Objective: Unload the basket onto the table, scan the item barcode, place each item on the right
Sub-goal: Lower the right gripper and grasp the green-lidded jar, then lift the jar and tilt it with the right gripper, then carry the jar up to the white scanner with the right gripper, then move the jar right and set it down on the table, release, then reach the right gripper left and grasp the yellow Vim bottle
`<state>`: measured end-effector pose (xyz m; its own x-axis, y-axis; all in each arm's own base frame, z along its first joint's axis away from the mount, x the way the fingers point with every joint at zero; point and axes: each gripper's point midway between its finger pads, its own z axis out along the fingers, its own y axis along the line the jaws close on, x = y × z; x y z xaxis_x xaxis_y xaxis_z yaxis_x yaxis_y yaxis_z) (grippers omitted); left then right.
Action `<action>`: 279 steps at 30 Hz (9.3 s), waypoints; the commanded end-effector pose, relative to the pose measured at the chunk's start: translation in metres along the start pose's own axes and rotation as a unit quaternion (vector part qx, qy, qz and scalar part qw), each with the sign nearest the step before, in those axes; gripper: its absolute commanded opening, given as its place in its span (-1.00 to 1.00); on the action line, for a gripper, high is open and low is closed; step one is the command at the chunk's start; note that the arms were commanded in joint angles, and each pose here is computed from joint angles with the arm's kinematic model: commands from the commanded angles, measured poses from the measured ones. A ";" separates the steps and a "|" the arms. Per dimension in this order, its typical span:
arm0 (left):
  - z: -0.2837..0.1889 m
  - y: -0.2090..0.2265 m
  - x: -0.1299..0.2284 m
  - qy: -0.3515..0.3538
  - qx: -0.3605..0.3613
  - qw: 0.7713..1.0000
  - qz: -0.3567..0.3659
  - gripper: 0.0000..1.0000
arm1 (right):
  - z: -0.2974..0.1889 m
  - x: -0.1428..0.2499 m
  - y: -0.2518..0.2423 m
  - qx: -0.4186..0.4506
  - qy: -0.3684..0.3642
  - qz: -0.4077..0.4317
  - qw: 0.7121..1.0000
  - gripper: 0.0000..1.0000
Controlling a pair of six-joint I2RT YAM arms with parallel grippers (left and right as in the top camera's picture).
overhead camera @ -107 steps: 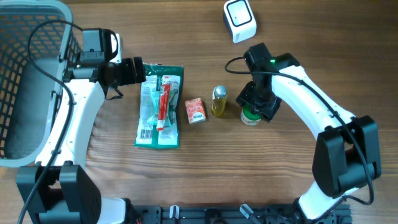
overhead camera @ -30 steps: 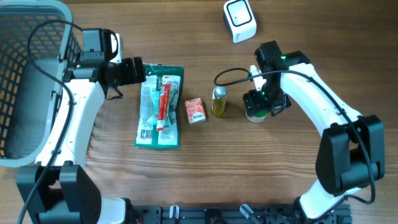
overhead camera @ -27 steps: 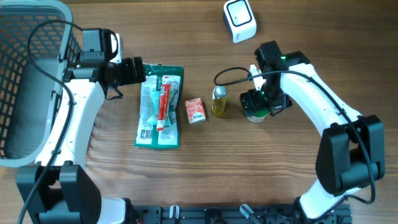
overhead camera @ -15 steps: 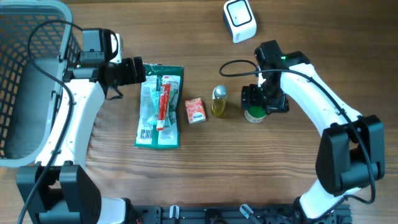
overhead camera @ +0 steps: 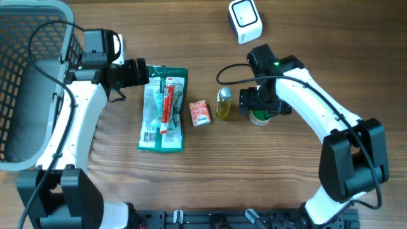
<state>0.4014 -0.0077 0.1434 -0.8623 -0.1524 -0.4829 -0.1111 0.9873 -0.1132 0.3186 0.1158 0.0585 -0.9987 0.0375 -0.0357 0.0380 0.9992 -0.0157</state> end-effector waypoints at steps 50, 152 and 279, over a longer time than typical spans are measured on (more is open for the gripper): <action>-0.003 -0.001 -0.004 -0.006 0.004 1.000 0.008 1.00 | -0.003 -0.005 -0.009 0.003 -0.064 -0.014 0.998 0.07; -0.003 -0.001 -0.004 -0.006 0.004 1.000 0.008 1.00 | -0.120 -0.259 0.049 0.054 -0.537 -0.179 0.822 -0.92; -0.003 -0.001 -0.004 -0.006 0.004 1.000 0.008 1.00 | -0.009 0.004 -0.137 0.028 -0.131 0.217 0.967 0.97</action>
<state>0.4015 -0.0078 0.1435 -0.8624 -0.1498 -0.4835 -0.1086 0.9877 -0.1123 0.2864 -0.0166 0.0392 -0.8486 0.4786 -0.2255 0.4930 0.8700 -0.0089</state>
